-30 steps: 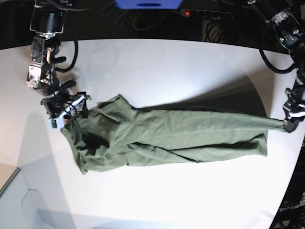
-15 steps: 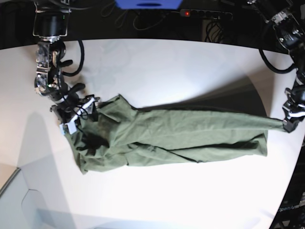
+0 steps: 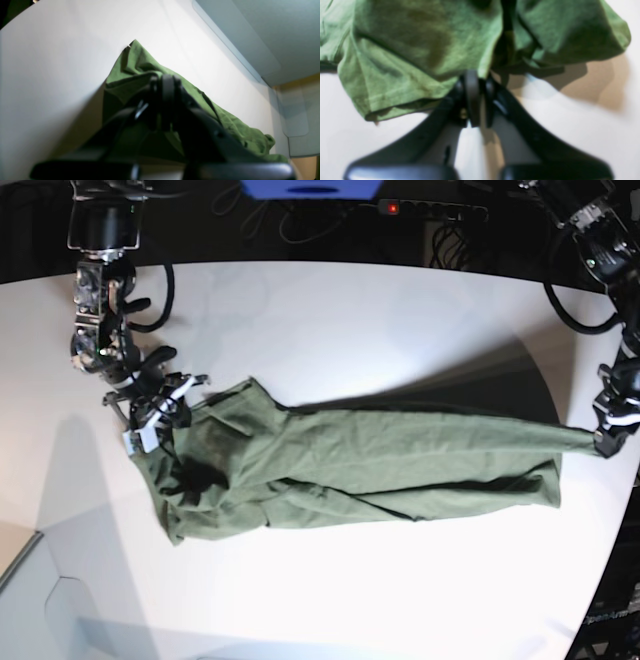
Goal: Layout the t-shirt on the table in an organized manner, then fold the t-shirt properly
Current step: 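Regrasp the shirt end with the right gripper while the left holds, then lift the shirt with both grippers and lay it down spread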
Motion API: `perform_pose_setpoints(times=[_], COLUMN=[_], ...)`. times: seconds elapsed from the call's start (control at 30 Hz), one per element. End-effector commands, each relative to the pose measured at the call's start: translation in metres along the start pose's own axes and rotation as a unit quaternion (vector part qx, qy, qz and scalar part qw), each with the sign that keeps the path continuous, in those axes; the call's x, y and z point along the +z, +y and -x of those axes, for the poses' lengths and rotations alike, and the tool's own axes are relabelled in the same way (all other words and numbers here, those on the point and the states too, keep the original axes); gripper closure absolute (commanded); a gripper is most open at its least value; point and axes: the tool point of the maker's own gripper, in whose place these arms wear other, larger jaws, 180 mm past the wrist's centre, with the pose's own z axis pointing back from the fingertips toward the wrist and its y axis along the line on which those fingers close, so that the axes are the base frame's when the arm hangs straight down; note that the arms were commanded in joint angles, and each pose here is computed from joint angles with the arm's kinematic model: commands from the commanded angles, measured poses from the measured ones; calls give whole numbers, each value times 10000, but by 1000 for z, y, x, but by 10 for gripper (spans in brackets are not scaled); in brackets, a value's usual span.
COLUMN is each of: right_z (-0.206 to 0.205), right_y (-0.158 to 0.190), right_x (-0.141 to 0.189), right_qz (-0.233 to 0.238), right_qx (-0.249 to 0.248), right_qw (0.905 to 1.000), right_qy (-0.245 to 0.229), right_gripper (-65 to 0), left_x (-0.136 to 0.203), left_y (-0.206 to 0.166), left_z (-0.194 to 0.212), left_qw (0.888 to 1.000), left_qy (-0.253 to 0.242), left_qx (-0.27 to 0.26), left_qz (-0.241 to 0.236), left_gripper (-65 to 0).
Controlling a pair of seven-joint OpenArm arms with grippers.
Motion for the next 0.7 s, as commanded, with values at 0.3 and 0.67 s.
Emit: perform_pose_setpoints(times=[0.3, 0.67], right_z=[-98, -246], right_y=[-4, -43], right_x=[71, 129], right_qz=[382, 1137], right_qx=[633, 1304], right_qw=[9848, 9416], right_qy=[-1571, -2890], right_gripper=[0, 0], left_x=[1, -54], left_y=[-10, -68], left_z=[-10, -21], left_qw=[9997, 9962], left_qy=[-206, -100], left_qx=[25, 184], left_qz=[150, 844], left_gripper=[-2, -2])
